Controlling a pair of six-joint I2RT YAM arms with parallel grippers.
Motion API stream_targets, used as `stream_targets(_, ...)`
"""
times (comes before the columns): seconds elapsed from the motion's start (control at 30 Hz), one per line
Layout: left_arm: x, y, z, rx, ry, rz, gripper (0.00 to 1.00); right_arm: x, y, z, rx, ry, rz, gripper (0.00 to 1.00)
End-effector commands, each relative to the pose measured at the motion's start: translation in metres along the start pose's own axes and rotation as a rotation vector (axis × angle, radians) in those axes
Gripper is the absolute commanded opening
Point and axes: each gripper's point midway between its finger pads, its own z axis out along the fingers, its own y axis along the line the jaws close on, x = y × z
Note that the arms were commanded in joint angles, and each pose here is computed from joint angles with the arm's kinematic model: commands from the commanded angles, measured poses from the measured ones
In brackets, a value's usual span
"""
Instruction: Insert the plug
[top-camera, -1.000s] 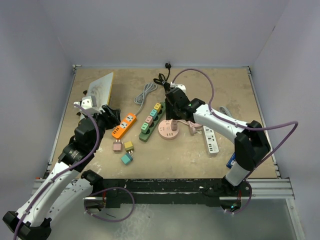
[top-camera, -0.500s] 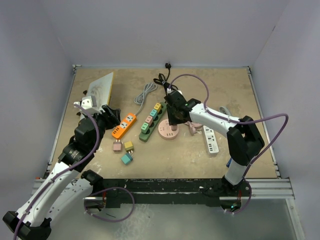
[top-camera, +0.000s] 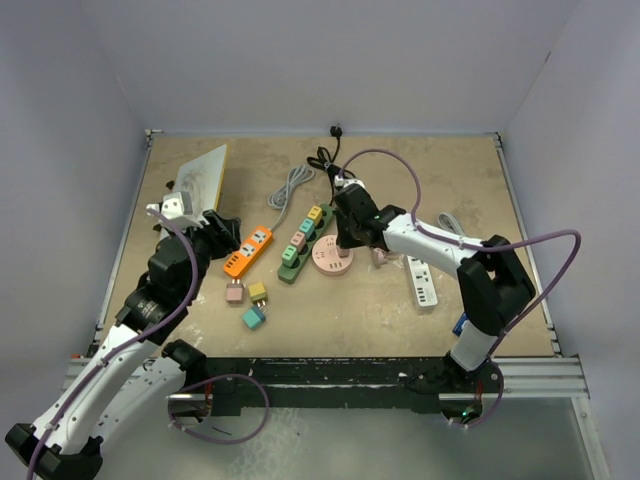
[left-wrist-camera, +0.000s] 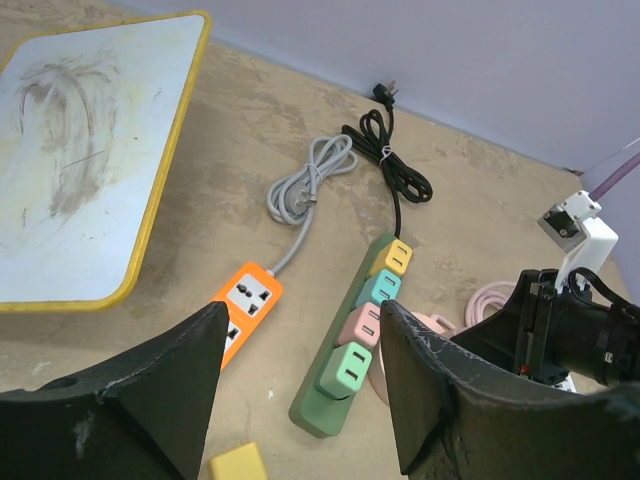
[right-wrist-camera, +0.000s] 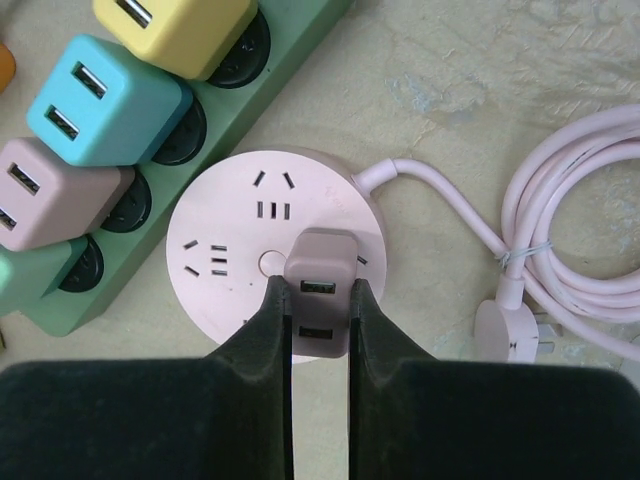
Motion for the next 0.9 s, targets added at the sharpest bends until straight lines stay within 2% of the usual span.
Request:
stream_targets(0.0, -0.009, -0.003, -0.002, 0.011, -0.036, -0.042, 0.59, 0.091, -0.024, 0.036, 0.126, 0.221, -0.05, 0.0)
stream_targets(0.23, -0.01, -0.003, -0.002, 0.006, -0.036, -0.038, 0.59, 0.117, -0.055, 0.038, 0.371, 0.216, -0.041, 0.0)
stream_targets(0.33, -0.009, -0.003, -0.001, 0.006, -0.033, -0.039, 0.59, 0.12, -0.06, 0.038, 0.405, 0.201, -0.036, 0.0)
stream_targets(0.5, -0.008, -0.003, 0.0, 0.007, -0.027, -0.035, 0.59, 0.112, -0.021, 0.042, 0.148, 0.184, -0.027, 0.0)
stream_targets(0.67, -0.005, -0.004, 0.001, 0.01, -0.019, -0.034, 0.59, 0.086, -0.016, 0.031, 0.086, 0.166, -0.019, 0.0)
stream_targets(0.77, -0.002, -0.004, 0.003, 0.007, -0.006, -0.032, 0.59, 0.051, -0.014, 0.012, 0.065, 0.088, 0.011, 0.15)
stream_targets(0.87, 0.003, -0.003, 0.004, -0.006, 0.015, -0.038, 0.59, 0.008, -0.014, -0.015, 0.07, -0.024, 0.048, 0.36)
